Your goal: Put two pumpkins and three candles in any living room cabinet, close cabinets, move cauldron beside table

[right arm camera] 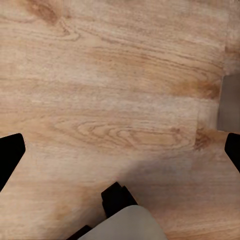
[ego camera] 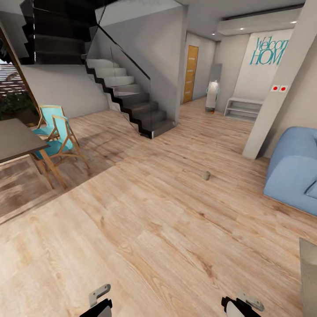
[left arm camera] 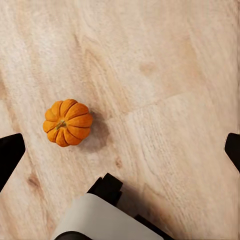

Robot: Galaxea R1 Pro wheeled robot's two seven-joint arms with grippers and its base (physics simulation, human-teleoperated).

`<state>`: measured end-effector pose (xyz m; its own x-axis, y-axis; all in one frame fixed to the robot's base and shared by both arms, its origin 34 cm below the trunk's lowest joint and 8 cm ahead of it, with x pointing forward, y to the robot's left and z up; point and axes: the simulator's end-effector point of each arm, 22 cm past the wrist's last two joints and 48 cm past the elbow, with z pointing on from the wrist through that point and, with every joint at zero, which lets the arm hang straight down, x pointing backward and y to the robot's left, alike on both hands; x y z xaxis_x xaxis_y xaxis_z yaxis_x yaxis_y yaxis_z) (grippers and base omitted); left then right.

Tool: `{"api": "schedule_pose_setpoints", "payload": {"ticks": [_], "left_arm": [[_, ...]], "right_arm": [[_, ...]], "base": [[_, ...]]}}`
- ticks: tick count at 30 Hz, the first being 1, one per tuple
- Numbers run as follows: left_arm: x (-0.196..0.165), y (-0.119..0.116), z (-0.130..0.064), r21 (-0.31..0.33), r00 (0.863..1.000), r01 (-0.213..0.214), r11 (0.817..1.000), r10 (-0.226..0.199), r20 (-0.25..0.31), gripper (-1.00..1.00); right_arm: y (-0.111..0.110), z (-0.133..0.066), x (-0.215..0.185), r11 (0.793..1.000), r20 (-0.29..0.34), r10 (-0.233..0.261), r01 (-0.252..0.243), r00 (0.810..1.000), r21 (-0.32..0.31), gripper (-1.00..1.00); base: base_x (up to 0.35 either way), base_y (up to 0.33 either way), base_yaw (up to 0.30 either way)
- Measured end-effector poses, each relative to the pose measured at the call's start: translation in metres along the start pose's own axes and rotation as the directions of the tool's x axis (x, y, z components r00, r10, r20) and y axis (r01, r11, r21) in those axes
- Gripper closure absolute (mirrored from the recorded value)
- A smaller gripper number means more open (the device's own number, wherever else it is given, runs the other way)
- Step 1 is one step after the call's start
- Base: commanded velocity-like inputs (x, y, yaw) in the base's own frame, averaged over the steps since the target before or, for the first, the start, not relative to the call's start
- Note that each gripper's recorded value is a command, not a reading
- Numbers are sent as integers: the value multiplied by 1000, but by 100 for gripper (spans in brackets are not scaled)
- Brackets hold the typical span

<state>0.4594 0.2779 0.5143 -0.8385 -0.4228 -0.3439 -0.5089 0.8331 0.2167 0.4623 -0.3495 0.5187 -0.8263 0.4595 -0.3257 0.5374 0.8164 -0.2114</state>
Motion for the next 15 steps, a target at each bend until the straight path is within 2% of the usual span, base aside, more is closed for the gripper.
{"api": "schedule_pose_setpoints", "payload": {"ticks": [15], "left_arm": [[0, 0, 0, 0, 1000, 0, 1000, 0, 0, -100]], "right_arm": [[4, -1, 2, 1000, -1, -1, 1, 1000, -5, -100]], "base": [[232, -139, 0]]}}
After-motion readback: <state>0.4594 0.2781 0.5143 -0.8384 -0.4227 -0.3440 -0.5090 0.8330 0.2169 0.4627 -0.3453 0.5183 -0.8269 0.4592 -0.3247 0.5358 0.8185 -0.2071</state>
